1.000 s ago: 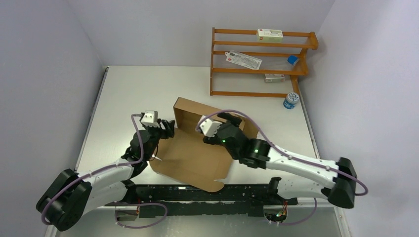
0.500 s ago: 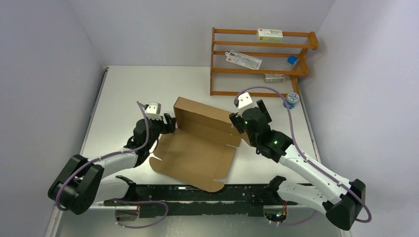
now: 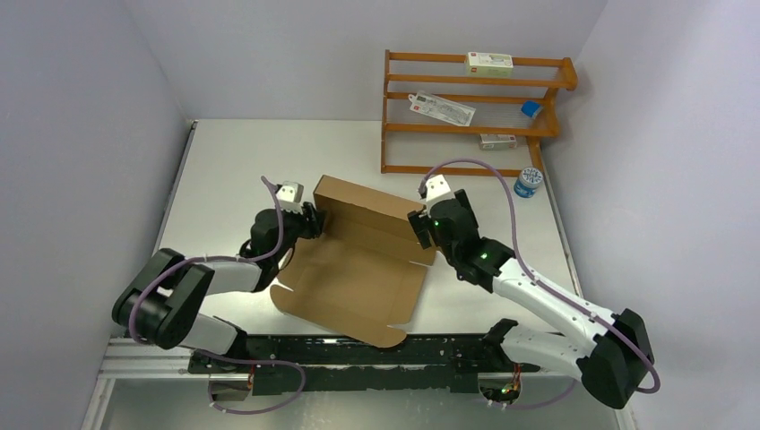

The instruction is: Fold the paper box

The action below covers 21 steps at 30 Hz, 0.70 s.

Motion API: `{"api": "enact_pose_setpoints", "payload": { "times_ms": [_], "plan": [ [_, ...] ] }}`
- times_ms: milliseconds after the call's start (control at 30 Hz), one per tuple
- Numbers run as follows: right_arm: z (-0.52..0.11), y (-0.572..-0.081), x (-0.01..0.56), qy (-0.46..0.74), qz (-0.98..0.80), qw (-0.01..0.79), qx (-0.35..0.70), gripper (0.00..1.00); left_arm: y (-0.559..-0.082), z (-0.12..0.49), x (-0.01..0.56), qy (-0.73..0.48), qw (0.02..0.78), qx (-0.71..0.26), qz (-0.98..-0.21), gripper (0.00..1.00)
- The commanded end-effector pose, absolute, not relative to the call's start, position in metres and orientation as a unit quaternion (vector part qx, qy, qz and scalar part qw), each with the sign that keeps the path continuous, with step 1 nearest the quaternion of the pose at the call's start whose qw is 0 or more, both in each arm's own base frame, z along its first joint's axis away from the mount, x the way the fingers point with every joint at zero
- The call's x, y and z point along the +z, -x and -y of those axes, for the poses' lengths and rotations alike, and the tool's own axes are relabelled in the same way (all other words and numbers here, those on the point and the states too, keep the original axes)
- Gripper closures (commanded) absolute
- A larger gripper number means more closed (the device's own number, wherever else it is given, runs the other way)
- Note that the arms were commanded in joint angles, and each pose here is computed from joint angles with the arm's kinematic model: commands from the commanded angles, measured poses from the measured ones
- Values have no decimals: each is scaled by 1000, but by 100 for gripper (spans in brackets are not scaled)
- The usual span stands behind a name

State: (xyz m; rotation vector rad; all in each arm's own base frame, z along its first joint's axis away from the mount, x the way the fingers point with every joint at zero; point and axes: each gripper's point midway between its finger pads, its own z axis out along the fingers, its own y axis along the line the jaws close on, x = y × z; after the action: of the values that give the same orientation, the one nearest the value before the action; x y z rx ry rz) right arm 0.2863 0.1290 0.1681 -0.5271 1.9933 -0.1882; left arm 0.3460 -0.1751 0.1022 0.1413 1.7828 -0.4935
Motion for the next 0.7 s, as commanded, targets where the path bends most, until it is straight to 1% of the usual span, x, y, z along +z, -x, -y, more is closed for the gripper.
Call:
{"api": "enact_pose_setpoints", "payload": {
  "times_ms": [0, 200, 467, 667],
  "plan": [
    [-153, -303, 174, 174, -811, 559, -14, 12, -354, 192, 132, -84, 635, -256, -724, 52],
    [-174, -324, 183, 170, -782, 600, 15, 12, -340, 183, 135, -73, 640, -257, -721, 56],
    [-182, -359, 189, 163, -769, 617, -14, 10, -317, 154, 134, -35, 642, -228, -731, 58],
    [-173, -345, 200, 153, -777, 610, -6, 7, -308, 138, 123, 3, 633, -210, -745, 56]
  ]
}}
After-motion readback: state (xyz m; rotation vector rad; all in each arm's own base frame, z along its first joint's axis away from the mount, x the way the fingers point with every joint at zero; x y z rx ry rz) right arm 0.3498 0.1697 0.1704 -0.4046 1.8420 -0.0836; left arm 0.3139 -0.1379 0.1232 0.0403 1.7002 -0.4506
